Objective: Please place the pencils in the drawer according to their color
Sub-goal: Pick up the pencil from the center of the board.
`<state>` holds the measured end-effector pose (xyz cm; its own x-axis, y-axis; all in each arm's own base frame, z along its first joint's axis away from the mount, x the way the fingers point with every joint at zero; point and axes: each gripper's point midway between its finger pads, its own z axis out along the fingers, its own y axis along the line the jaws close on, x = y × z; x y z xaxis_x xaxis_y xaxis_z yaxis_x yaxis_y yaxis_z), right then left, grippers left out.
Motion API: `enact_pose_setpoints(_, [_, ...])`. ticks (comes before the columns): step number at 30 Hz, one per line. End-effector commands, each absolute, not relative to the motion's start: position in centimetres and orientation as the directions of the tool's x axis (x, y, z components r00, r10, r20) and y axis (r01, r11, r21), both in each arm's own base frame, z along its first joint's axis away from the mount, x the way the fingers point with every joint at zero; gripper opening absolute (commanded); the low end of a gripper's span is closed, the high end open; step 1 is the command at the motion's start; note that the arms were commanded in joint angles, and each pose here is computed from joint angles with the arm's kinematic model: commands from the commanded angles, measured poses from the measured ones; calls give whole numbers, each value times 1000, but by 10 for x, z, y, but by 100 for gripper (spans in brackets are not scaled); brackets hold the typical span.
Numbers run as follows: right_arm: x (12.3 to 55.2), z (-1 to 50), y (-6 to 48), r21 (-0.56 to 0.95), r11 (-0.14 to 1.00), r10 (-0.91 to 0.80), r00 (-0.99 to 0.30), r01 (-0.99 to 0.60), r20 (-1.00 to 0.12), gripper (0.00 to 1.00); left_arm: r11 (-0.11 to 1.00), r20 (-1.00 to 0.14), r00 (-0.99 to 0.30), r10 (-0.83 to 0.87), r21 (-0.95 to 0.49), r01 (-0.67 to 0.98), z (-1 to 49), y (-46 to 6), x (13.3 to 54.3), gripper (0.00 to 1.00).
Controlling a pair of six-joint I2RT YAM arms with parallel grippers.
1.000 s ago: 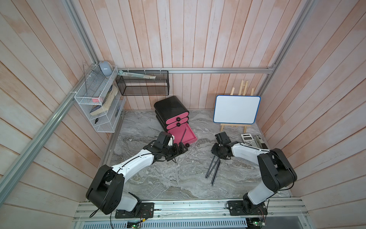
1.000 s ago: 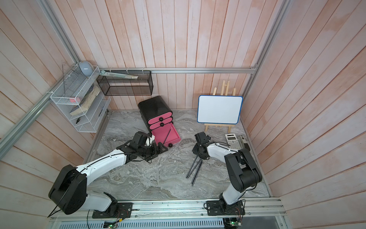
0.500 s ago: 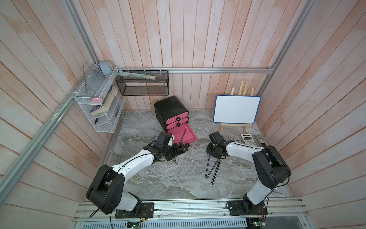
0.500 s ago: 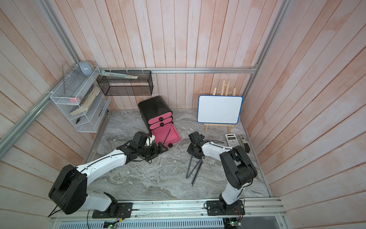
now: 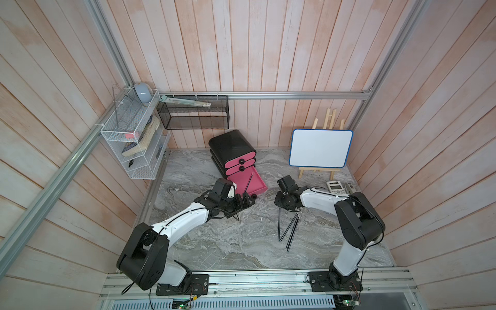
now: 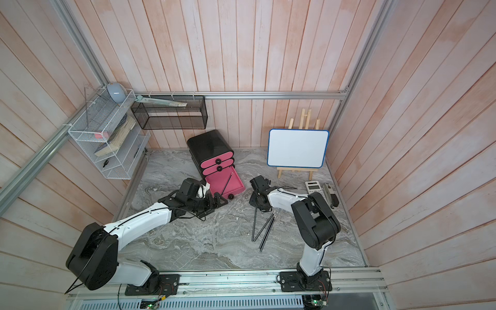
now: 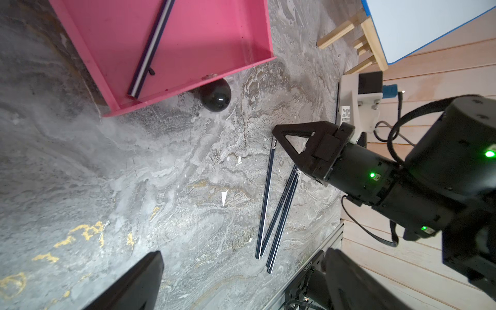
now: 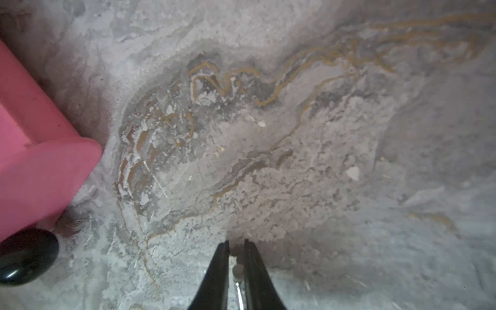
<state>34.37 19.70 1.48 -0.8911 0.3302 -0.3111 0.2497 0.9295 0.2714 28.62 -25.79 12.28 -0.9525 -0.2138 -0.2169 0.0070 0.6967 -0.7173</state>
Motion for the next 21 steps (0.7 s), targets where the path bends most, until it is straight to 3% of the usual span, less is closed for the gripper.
enact_pose_setpoints(1, [268, -52, 166, 34, 965, 261, -964, 259, -61, 12, 689, -210, -956, -204, -724, 11, 118, -261, 284, 99])
enact_pose_setpoints(4, [266, -54, 171, 35, 970, 242, -969, 240, -54, 10, 691, -207, -957, -205, -723, 8, 117, -261, 284, 99])
enact_pose_setpoints(7, [265, -52, 174, 32, 975, 221, -974, 219, -55, 19, 692, -207, -956, -207, -722, 6, 117, -260, 284, 99])
enact_pose_setpoints(12, [259, -51, 172, 17, 979, 202, -978, 201, -50, 26, 689, -206, -955, -212, -725, 3, 118, -260, 285, 100])
enact_pose_setpoints(21, [245, -52, 174, -11, 989, 147, -989, 147, -31, 26, 683, -205, -956, -212, -730, 5, 119, -262, 285, 100])
